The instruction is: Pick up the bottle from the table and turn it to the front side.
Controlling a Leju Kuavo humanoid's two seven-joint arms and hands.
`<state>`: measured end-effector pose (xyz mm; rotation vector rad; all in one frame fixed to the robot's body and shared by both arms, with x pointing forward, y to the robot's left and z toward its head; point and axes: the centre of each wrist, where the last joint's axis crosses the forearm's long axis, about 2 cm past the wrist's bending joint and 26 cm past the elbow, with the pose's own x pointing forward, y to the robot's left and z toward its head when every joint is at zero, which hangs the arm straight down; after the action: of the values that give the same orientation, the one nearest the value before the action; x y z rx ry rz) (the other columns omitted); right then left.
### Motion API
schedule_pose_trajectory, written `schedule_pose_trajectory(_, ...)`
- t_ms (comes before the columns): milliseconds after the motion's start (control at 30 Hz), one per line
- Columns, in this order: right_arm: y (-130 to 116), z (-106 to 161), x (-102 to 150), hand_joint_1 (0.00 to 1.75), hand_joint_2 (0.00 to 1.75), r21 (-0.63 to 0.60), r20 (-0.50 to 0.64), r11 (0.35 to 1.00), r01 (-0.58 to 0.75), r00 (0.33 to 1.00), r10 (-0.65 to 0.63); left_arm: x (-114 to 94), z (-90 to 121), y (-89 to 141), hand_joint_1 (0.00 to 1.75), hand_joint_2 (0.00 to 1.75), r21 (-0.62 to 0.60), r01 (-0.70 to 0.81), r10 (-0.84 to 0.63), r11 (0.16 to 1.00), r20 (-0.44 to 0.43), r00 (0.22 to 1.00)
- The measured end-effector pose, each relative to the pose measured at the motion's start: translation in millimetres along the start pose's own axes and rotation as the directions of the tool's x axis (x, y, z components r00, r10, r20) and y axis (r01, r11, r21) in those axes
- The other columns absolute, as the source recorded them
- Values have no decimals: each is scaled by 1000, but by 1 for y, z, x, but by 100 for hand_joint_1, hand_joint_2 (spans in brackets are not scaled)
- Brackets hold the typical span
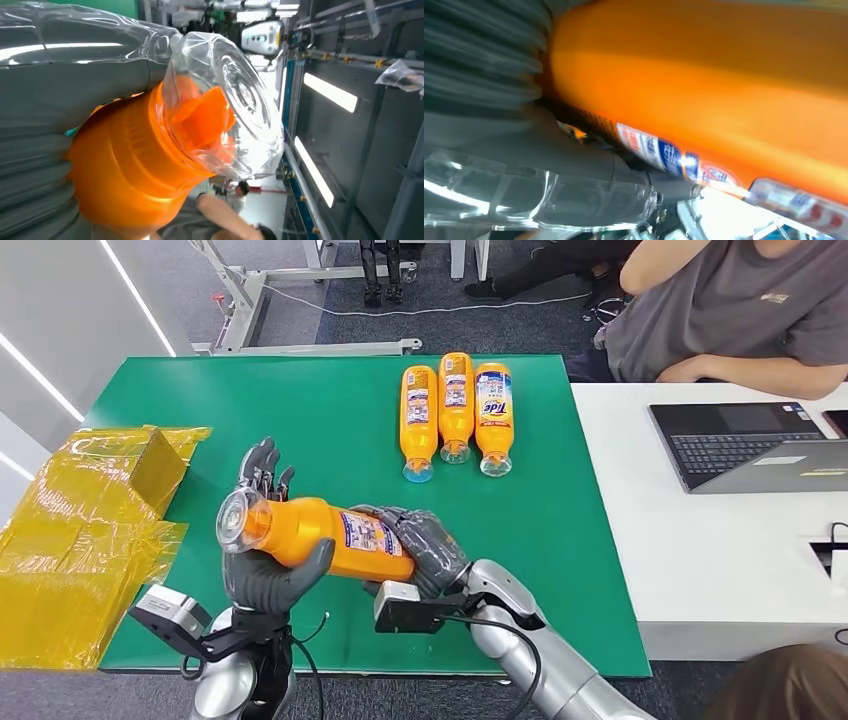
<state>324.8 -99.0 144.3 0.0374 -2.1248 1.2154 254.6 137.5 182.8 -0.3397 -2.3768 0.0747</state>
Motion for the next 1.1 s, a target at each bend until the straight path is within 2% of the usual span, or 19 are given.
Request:
schedule_pose_trajectory(133, 1, 1, -3, 175, 175, -4, -8, 1000, -9, 1000, 9, -1, 1, 0, 175, 175, -32, -71, 70, 997, -48, 996)
schedule_pose_trajectory(467, 4, 5, -7, 173, 175, -16, -24, 1000, -17, 1000, 16, -5, 1, -1, 175, 175, -57, -95, 90, 994, -82, 993)
schedule_pose_trajectory(500, 5, 6, -7, 145, 175, -19, -25, 1000, -18, 1000, 18, -5, 1, -1, 175, 175, -57, -97, 92, 994, -82, 992)
schedule_pose_trajectory(600, 6, 7, -7, 16, 175, -32, -28, 999, -22, 999, 21, -5, -1, 0, 175, 175, -60, -102, 97, 993, -82, 992)
schedule_pose_trajectory(633, 6, 7, -7, 0, 175, -39, -29, 999, -21, 999, 19, -5, -1, 0, 175, 175, -62, -103, 98, 993, -82, 992)
schedule_pose_trajectory(800, 11, 5, 0, 0, 175, -101, -19, 995, 11, 1000, -13, -6, -2, -1, 175, 175, -70, -107, 101, 992, -92, 991)
schedule_pose_trajectory(1100, 16, 9, 19, 0, 175, -360, 55, 926, 113, 993, -100, -9, -7, 2, 175, 175, 0, -46, 46, 999, -62, 997)
